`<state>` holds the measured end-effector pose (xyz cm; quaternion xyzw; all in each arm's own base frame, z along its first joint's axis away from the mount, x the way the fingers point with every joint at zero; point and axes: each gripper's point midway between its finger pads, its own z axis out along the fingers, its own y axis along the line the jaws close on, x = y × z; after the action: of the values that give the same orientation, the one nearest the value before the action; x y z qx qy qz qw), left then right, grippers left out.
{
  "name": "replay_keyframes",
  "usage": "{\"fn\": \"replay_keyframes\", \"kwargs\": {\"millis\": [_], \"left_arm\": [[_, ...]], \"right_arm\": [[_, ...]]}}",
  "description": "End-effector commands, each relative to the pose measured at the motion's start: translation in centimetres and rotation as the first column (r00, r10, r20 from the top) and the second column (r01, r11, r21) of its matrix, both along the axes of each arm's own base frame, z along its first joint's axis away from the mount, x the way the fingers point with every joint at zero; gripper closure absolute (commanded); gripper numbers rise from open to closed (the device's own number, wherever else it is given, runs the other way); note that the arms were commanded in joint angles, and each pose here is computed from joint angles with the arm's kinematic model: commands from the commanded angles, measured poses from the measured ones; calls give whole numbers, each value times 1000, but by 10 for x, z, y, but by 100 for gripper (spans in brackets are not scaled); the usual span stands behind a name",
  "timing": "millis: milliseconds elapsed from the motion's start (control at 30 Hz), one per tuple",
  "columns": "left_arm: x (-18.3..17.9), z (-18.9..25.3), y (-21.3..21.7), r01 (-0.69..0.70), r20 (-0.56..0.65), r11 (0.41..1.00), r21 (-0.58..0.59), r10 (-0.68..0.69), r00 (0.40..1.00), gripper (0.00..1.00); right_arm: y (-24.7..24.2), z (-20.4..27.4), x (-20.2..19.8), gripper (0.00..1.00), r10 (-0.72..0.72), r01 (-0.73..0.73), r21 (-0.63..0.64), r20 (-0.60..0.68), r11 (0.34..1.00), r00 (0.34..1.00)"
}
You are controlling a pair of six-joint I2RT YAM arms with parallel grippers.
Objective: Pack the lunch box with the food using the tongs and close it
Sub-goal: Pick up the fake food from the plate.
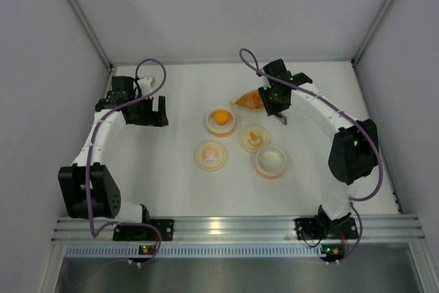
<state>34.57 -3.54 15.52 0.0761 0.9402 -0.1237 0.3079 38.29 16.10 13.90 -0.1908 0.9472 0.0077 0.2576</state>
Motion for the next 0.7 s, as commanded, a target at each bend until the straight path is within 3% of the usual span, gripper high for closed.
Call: {"fn": "replay_keyframes", "kwargs": {"millis": [0,667], "left_arm": [[8,5,2,-9,25,1000,-5,9,1000,2],[6,-3,1,-6,19,1000,-2,6,1000,2]], "right_arm": [[14,5,16,66,-21,19,45,58,999,998],[27,-1,18,64,-37,35,95,28,995,999]]}}
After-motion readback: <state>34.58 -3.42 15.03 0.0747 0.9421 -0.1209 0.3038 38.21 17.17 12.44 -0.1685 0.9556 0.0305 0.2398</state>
